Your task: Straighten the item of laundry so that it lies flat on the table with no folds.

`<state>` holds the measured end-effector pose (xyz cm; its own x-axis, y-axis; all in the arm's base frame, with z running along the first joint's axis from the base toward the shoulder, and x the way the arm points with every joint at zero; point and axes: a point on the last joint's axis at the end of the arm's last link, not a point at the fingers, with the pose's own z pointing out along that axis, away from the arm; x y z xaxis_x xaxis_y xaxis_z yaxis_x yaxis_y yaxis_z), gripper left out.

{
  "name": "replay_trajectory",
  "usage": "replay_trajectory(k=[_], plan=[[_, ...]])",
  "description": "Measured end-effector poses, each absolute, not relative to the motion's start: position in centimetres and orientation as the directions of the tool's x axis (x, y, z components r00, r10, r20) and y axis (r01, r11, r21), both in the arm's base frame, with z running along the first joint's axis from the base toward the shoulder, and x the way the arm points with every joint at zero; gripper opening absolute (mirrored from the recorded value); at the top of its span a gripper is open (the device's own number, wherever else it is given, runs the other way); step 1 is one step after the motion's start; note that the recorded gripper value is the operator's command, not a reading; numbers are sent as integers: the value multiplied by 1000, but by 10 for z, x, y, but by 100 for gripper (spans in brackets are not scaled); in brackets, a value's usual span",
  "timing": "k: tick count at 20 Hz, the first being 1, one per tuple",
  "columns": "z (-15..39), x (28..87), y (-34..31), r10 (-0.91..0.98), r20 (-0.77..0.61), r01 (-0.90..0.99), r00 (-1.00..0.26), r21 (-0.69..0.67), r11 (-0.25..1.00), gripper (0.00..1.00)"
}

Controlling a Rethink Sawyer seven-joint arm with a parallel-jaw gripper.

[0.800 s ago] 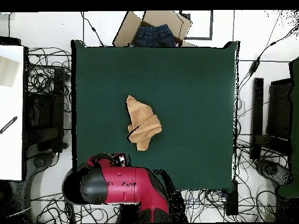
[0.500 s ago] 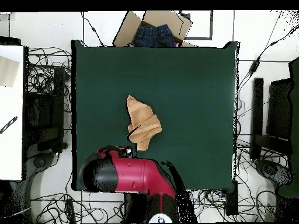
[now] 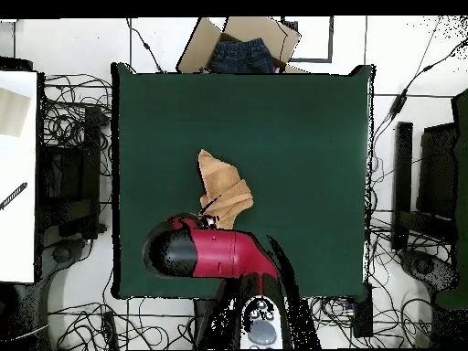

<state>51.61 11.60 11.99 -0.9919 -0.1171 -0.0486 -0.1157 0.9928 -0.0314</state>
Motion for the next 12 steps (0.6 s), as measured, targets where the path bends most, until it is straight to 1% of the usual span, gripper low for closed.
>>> replay_trajectory(k=[12], plan=[[61,520,139,-186,-95,-178,-978,-84,980,100]])
